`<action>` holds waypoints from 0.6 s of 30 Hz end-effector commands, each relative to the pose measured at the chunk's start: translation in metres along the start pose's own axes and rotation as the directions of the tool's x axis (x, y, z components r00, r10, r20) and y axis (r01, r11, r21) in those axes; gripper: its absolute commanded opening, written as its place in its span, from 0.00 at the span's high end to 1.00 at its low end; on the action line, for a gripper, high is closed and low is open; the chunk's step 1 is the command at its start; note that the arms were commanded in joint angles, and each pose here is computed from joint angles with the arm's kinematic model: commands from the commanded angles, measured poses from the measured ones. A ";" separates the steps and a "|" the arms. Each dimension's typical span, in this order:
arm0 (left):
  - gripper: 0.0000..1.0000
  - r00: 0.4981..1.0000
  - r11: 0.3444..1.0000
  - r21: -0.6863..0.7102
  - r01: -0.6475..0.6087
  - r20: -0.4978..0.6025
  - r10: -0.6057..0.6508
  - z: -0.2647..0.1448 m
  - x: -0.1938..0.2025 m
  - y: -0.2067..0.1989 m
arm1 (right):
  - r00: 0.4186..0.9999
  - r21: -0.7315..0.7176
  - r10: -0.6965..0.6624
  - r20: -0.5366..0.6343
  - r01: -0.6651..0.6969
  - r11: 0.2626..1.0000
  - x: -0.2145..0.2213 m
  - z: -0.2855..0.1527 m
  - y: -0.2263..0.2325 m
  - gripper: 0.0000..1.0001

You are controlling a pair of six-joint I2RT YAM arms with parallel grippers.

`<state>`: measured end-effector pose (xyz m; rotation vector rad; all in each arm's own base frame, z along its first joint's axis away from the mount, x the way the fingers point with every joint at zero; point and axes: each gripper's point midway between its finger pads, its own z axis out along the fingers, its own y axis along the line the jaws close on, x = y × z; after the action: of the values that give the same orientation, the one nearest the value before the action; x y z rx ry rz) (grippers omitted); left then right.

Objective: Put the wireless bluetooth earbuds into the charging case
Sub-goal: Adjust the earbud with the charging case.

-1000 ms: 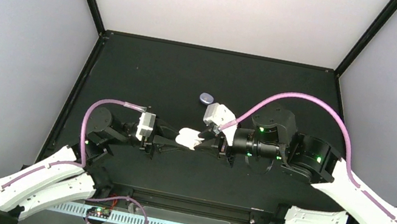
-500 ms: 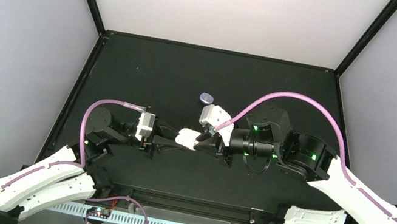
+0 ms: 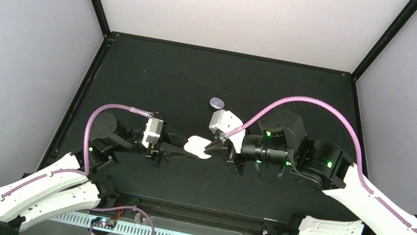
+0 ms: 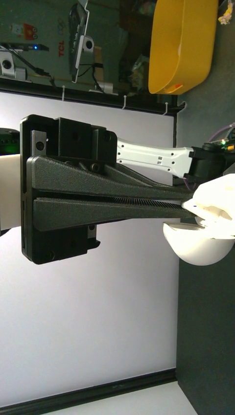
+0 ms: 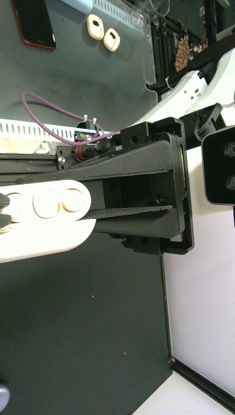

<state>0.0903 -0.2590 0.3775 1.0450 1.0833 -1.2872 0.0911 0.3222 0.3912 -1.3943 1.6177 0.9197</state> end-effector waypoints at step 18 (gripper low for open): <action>0.98 0.999 1.000 -0.008 -0.018 0.030 0.018 0.004 -0.017 0.001 | 0.992 0.079 -0.027 0.125 0.017 0.997 -0.022 -0.026 -0.007 0.99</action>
<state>0.0940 -0.2610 0.3775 1.0367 1.0918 -1.2818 0.0929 0.3095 0.4118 -1.3232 1.5541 0.9086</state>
